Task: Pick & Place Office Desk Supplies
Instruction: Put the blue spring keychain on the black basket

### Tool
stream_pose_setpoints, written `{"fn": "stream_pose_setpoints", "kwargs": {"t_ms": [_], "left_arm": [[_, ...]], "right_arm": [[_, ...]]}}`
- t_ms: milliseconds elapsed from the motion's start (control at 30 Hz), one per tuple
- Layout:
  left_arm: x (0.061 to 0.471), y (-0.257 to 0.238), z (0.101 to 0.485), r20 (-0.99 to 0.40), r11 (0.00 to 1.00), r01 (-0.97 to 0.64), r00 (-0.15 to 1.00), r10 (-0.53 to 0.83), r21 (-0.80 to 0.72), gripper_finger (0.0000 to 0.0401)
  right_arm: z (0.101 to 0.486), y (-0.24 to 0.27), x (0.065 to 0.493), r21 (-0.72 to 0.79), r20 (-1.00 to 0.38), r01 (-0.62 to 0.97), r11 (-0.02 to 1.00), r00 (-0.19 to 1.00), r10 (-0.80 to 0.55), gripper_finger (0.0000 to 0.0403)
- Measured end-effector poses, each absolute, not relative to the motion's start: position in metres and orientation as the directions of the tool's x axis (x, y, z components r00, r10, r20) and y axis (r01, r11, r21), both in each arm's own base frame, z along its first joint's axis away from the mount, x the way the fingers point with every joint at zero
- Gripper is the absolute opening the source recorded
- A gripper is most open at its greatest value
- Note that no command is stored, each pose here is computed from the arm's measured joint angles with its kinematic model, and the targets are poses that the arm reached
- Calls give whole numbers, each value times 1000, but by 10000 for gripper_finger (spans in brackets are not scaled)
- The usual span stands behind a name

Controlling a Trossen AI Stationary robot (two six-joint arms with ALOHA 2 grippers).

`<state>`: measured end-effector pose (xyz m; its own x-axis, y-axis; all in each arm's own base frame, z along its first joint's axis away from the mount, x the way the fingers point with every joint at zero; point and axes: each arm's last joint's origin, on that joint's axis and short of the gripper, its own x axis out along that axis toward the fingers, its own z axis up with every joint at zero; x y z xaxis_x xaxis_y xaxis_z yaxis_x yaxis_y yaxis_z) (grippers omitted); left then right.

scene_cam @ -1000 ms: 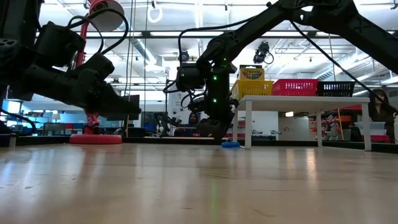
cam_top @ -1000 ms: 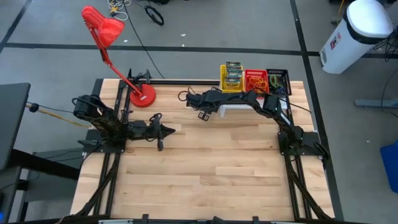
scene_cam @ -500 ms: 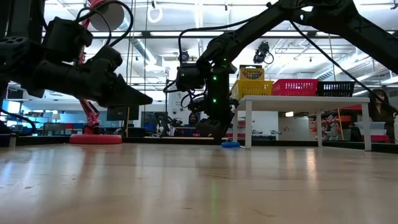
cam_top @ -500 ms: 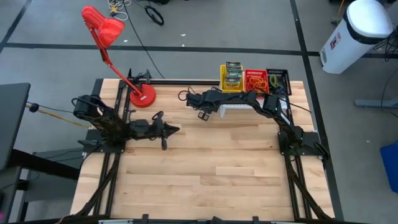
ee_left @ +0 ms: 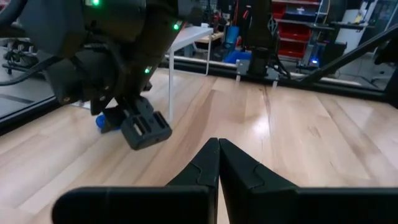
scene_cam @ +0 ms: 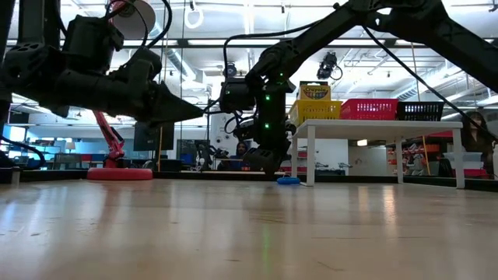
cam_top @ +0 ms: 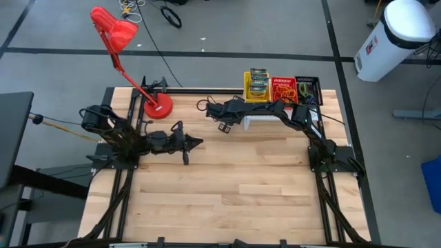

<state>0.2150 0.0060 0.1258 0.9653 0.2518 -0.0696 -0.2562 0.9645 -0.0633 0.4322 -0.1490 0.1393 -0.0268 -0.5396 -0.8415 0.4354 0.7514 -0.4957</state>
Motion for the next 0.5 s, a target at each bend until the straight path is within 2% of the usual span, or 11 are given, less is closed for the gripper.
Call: {"fn": "stream_pose_setpoints", "kwargs": {"t_ms": [167,200,267,333,400,500], "left_arm": [[222,6,132,-41,965,-254,967,252,-69,11],[224,6,131,-57,968,-251,966,251,4,11],[222,5,119,-177,936,-151,960,216,319,11],[218,4,105,-303,824,23,936,182,566,11],[217,4,101,-357,709,133,917,177,693,11],[214,4,96,-412,603,232,893,178,763,11]], "right_arm": [[139,-149,433,-495,-841,438,751,-22,-541,167],[139,-149,433,-495,-841,438,751,-22,-541,167],[139,-149,433,-495,-841,437,751,-23,-541,167],[139,-149,432,-496,-842,434,752,-28,-539,167],[139,-149,432,-497,-842,432,753,-29,-539,167],[139,-149,432,-497,-841,429,754,-25,-540,167]]}}
